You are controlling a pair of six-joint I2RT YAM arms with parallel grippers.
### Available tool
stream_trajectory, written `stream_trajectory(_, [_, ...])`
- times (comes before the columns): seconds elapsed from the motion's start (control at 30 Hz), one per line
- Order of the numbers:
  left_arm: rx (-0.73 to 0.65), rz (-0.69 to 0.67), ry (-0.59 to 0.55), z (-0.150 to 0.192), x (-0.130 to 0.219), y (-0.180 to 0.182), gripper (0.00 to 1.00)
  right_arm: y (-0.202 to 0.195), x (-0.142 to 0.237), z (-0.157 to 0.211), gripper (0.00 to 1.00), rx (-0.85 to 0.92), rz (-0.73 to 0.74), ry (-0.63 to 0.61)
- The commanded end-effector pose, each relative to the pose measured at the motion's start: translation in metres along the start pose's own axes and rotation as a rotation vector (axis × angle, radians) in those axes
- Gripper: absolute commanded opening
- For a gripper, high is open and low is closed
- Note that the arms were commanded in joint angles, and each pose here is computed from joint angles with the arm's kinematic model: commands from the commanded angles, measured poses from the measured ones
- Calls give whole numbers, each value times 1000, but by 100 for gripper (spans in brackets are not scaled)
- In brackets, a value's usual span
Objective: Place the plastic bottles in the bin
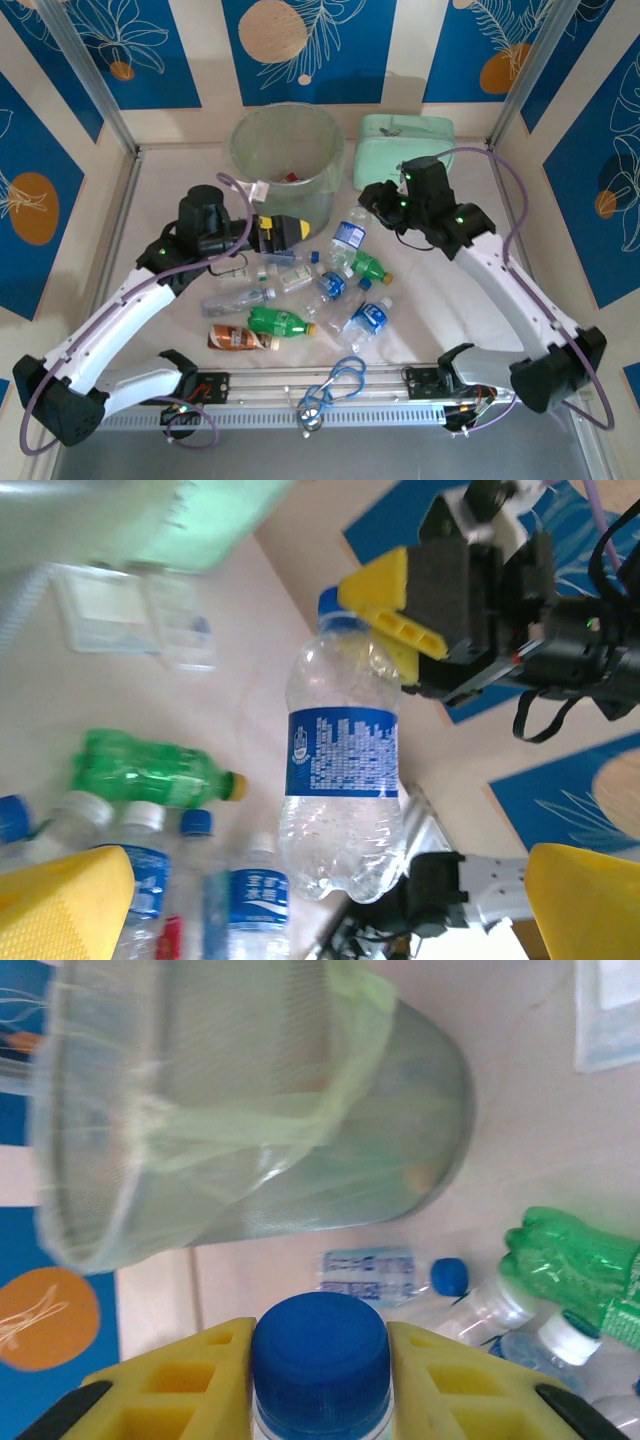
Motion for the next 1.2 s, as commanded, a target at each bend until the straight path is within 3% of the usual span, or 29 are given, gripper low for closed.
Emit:
stream_trajectory(0.0, [-103, 173, -28, -17, -5, -46, 100, 17, 22, 3, 34, 29, -51, 4])
stream_trajectory(0.13, [-143, 213, 16, -12, -24, -64, 100, 40, 39, 1, 34, 49, -109, -15])
stream_trajectory(0.43, [-194, 182, 62, -3, -45, -69, 100, 68, 47, -3, 34, 51, -181, -29])
stream_trajectory(0.87, [-184, 168, 118, 9, -57, -64, 77, 72, 41, -3, 34, 30, -199, -28])
stream_trajectory(1.07, [-183, 158, 110, 9, -57, -63, 78, 74, 40, -2, 34, 26, -206, -25])
stream_trajectory(1.17, [-188, 148, 97, 7, -56, -62, 70, 73, 39, -1, 34, 25, -206, -21])
Point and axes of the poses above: each hand's point on the last joint's axis, 136 mm out from that joint toward the fingers, its own x axis back along the fingers, its own y axis along the line the jaws close on, z = x × y, the point moved 4 cm from there along x, back along the fingers, and after that the axes turned 7 degrees about -x, right-handed, at the moved point
